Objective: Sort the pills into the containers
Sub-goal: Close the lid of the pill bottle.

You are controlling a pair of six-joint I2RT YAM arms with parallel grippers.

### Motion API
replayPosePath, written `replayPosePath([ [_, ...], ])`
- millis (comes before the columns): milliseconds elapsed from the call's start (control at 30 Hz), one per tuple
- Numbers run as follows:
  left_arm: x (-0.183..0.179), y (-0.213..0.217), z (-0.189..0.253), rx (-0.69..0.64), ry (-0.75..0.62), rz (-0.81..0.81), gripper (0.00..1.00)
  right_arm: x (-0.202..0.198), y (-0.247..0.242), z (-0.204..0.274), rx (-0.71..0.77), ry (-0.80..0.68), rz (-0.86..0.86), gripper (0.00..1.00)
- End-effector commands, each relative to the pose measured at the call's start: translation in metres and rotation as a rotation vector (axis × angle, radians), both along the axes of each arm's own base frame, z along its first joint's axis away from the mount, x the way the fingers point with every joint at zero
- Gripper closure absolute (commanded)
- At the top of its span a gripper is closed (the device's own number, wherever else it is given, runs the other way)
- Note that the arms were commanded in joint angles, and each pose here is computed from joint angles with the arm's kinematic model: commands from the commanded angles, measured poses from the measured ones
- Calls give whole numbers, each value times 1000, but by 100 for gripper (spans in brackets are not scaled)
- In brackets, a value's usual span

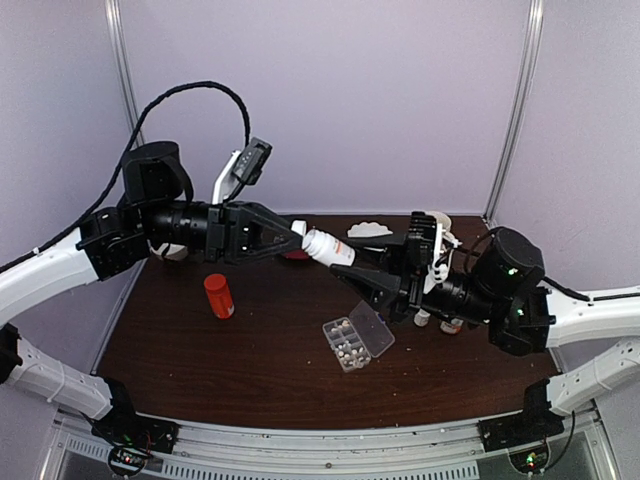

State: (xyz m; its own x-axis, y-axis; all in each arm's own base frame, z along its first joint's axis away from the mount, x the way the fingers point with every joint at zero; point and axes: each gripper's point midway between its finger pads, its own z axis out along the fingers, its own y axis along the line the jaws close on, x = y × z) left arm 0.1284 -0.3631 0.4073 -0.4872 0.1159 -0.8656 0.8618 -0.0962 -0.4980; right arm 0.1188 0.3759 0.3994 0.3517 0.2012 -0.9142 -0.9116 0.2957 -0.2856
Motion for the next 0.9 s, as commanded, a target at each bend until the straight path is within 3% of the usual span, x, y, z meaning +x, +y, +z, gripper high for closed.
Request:
replayPosePath([
  [0,0,-1,4,-26,-10,-17,92,-3,8,3,-19,5,26,100],
  [367,-6,-3,-4,6,15,-71,92,10,18,-15,-139,26,-35,100],
  [667,-14,-2,4,-53,-11,-113,92,13,21,-15,-158,64,-39,100],
  [867,-5,-2,-14,52,-28,-65,92,18,27,-32,-312,74,-60,100],
])
